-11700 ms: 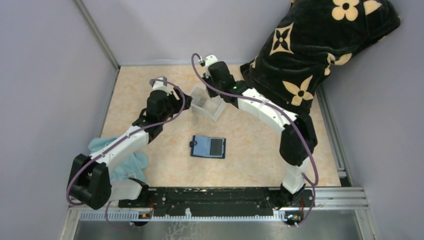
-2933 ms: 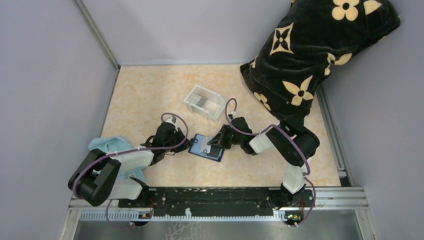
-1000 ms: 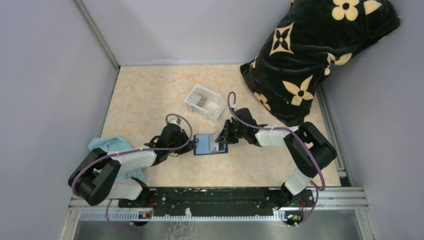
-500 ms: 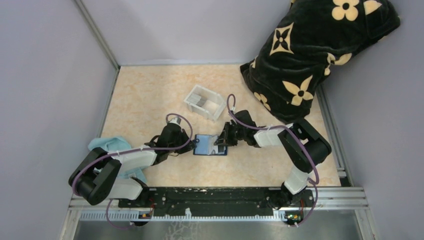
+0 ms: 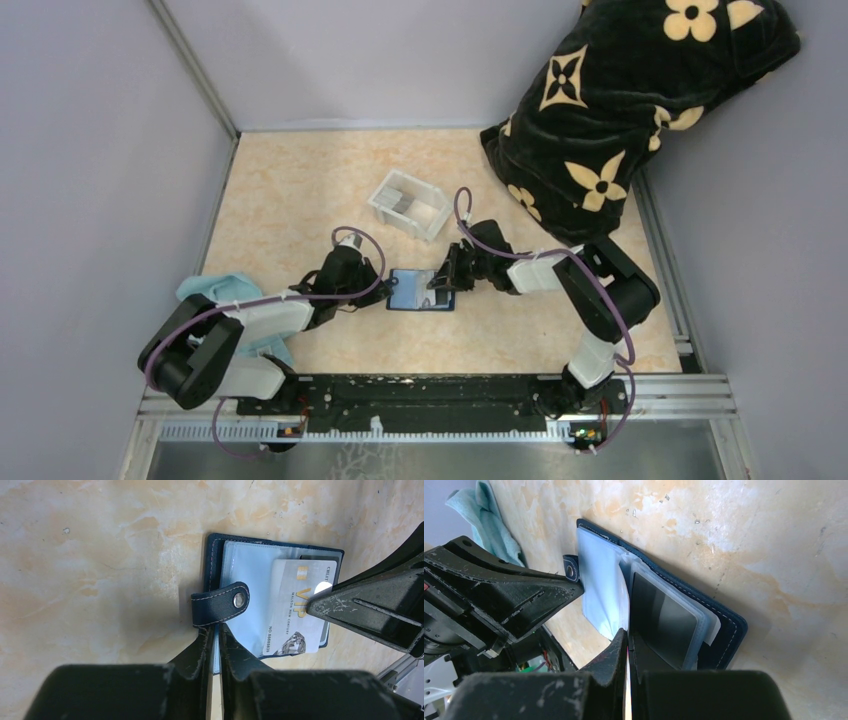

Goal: Put the credit cards into the card holder
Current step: Insert the credit card into the card holder.

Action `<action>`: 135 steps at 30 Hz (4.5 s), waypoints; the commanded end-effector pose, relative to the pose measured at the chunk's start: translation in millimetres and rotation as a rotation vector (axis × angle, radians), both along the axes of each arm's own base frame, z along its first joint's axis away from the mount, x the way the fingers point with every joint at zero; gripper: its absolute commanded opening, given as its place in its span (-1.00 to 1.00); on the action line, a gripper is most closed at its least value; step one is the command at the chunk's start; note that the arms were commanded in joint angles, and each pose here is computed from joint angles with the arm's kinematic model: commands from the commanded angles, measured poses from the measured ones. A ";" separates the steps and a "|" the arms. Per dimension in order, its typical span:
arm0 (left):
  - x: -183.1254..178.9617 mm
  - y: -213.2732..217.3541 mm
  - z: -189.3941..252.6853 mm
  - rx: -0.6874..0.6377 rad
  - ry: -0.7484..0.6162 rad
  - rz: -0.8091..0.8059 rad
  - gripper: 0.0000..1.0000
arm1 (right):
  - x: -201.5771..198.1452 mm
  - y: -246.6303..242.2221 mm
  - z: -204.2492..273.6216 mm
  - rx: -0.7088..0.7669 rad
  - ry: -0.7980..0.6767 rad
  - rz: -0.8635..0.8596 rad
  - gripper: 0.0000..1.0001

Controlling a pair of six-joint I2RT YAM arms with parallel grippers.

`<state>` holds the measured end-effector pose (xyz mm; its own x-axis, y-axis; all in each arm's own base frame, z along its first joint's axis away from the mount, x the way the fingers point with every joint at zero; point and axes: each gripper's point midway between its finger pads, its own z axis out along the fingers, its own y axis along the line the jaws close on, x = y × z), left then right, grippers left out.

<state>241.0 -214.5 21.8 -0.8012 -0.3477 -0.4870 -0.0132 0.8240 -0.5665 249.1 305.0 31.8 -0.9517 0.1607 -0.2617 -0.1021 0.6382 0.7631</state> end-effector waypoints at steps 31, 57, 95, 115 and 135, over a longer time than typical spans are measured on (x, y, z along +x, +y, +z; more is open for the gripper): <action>-15.5 15.3 -27.6 0.102 0.080 -0.011 -0.73 | 37.9 -11.5 0.8 -0.136 -0.123 -0.021 -1.00; -15.5 12.1 -31.4 0.100 0.094 -0.021 -0.73 | 39.8 -11.8 2.7 -0.246 -0.161 0.108 -1.00; -19.4 11.7 -35.9 0.098 0.106 -0.032 -0.74 | 47.3 -2.2 15.4 -0.311 -0.217 0.151 -1.00; -20.5 10.5 -37.8 0.108 0.112 -0.039 -0.75 | 24.3 -5.3 -24.7 -0.191 -0.111 0.090 -1.00; -18.8 6.2 -37.3 0.097 0.107 -0.045 -0.75 | 17.5 -5.2 -30.9 -0.318 -0.124 0.143 -0.18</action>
